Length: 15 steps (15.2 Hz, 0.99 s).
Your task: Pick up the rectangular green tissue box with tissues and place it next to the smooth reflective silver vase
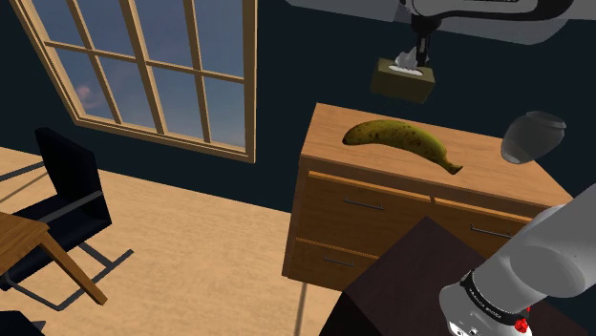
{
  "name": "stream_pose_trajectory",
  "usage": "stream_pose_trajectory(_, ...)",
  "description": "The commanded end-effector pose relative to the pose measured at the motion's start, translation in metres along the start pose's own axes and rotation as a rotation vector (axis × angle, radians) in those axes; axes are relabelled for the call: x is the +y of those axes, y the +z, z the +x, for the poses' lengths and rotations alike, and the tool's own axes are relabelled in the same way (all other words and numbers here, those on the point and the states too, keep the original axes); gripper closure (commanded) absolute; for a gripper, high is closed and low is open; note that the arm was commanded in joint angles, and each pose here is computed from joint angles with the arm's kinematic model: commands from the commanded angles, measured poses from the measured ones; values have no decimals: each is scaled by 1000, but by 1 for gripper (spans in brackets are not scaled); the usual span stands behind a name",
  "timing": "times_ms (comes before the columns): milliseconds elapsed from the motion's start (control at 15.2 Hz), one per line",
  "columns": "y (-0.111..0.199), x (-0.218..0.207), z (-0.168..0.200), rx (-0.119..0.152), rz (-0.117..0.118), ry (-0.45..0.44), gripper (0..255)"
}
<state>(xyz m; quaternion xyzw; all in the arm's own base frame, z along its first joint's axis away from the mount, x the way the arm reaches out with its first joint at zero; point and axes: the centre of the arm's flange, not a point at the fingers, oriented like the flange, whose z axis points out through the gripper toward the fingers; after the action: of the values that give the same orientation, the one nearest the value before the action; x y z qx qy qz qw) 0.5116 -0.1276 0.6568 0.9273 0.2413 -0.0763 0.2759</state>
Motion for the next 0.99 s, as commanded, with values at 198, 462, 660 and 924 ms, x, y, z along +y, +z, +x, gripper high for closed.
stream_pose_trajectory(198, 11, 9, -37, 0, 0, 0, 255)
stream_pose_trajectory(462, 32, 18, -85, 0, 0, 0, 255)
stream_pose_trajectory(660, 47, 24, -121, 0, 0, 0, 255)
stream_pose_trajectory(924, 68, 33, -168, 0, 0, 0, 255)
